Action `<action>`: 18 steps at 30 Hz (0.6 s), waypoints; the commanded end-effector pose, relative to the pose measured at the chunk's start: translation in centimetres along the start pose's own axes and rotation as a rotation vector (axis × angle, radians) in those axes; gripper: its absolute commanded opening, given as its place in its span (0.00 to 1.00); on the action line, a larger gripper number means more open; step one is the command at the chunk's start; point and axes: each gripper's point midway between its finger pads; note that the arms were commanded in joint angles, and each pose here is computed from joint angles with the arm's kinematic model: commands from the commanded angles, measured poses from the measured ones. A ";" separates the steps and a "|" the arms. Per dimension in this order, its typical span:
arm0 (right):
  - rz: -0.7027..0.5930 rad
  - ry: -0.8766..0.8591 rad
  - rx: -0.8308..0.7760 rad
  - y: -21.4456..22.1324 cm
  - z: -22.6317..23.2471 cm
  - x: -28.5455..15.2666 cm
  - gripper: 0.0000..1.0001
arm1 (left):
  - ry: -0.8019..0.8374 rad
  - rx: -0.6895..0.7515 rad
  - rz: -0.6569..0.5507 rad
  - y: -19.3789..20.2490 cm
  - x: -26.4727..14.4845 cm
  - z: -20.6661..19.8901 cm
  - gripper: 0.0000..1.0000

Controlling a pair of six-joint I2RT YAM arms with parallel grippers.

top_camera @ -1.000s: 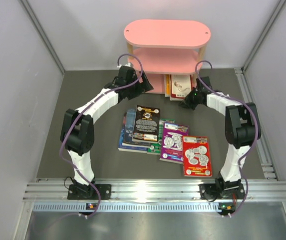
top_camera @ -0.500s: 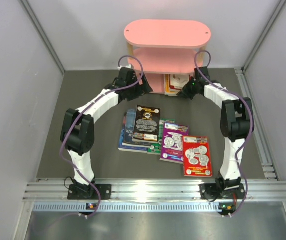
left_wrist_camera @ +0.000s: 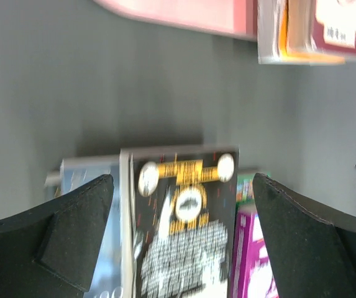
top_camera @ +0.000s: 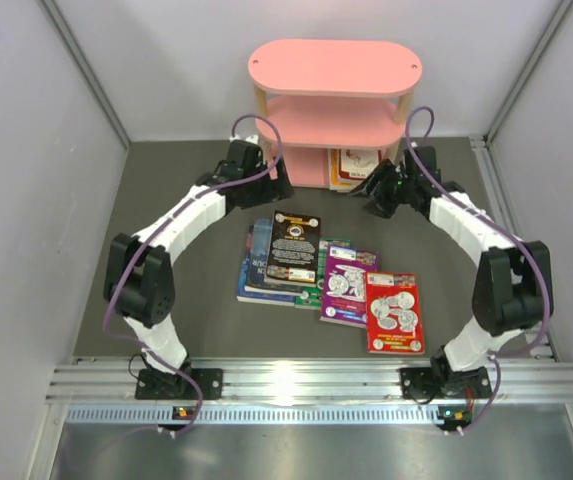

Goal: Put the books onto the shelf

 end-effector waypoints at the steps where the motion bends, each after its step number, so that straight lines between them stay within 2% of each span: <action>1: 0.064 -0.150 -0.083 3.9 3.7 -1.8 0.58 | 0.027 0.071 -0.026 0.0 -4.7 -0.4 0.99; 6: 0.211 -0.288 -0.059 9.8 5.5 0.7 0.60 | 0.051 0.038 0.091 5.5 -5.4 0.8 0.98; 10: 0.285 -0.271 -0.071 13.1 5.4 3.1 0.60 | 0.094 0.031 0.152 8.8 -5.5 0.7 0.97; 14: 0.316 -0.166 -0.071 14.2 2.2 6.0 0.58 | 0.106 -0.014 0.219 11.9 -4.9 1.2 0.96; 18: 0.320 -0.020 -0.126 14.5 -0.9 6.6 0.57 | 0.126 -0.034 0.250 13.4 -4.2 1.2 0.96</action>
Point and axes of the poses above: each gripper's point midway between its finger pads, its own x axis out along the fingers, its own z axis along the line the jaws close on, y = z × x, and after that the axes turned 3 degrees about x, right-handed
